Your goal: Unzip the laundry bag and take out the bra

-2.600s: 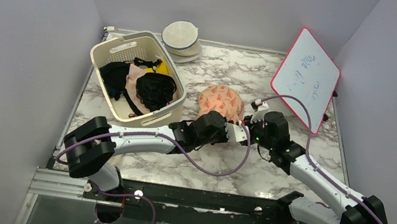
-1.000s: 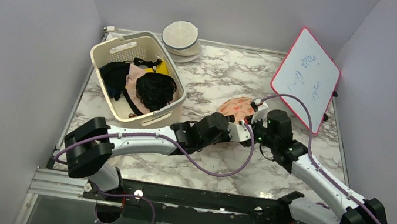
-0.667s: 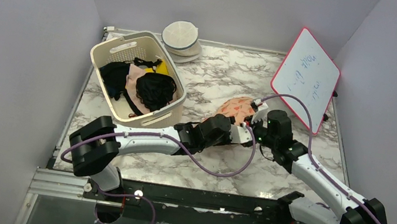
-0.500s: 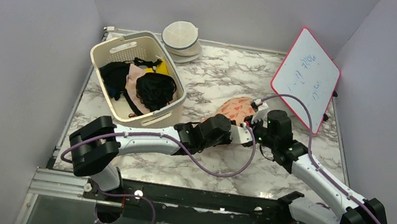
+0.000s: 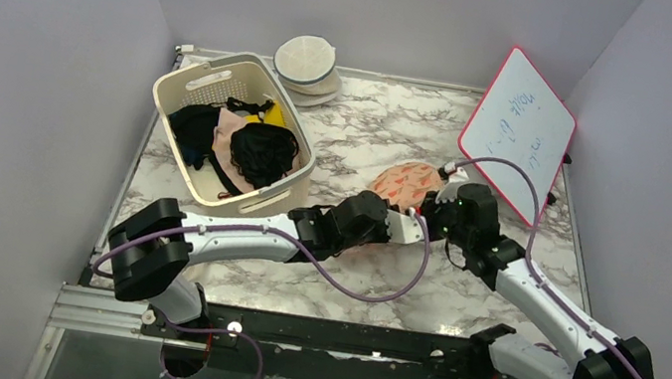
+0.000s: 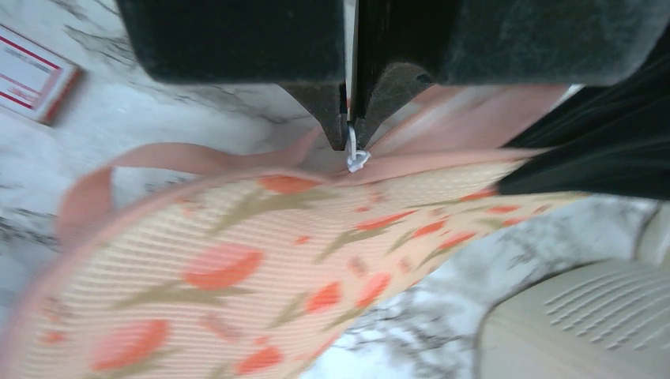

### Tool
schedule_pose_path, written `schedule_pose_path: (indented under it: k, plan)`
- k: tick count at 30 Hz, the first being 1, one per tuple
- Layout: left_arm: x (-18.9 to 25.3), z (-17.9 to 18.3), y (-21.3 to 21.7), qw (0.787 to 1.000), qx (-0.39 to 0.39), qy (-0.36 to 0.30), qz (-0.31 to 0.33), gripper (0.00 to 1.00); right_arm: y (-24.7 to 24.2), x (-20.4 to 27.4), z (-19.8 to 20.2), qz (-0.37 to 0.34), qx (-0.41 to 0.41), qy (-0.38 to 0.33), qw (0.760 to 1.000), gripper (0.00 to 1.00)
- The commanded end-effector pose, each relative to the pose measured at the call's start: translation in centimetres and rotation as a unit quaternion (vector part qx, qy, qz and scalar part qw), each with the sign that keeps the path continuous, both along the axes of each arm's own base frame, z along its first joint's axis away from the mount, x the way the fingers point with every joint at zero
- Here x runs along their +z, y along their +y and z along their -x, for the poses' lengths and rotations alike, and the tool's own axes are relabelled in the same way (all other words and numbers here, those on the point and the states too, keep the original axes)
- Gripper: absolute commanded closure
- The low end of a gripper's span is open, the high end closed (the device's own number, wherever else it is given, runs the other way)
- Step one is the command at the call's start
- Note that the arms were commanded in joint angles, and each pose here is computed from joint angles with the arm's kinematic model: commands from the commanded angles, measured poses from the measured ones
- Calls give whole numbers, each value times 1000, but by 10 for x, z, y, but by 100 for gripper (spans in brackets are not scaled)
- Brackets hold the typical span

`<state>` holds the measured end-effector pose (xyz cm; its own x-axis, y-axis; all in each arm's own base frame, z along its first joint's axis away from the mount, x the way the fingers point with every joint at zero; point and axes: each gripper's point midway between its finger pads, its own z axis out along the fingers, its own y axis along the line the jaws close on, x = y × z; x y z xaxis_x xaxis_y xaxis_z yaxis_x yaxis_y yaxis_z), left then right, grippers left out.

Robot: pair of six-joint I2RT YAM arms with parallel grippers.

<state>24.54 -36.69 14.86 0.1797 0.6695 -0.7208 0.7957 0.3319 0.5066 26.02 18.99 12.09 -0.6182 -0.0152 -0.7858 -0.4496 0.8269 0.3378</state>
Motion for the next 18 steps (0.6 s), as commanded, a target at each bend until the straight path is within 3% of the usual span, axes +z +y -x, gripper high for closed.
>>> schedule_pose_path:
  k: [1, 4, 9, 14, 18]
  plan:
    - [21, 4, 0, 999, -15, -19, 23, 100, -42, -12, -28, 33, -96, 19, 995, 99]
    - [22, 4, 2, 999, -16, -23, 21, 100, -49, -9, -32, 30, -106, 17, 994, 99]
    - [23, 4, 3, 999, -15, -25, 19, 100, -22, 21, -19, -14, -7, -37, 999, 99]
    - [23, 4, -3, 1000, -16, -12, 21, 100, -13, 12, -7, -22, 28, -16, 999, 99]
    - [19, 5, 0, 1000, -10, -8, 19, 71, 1, 10, 2, -41, 52, -3, 998, 99]
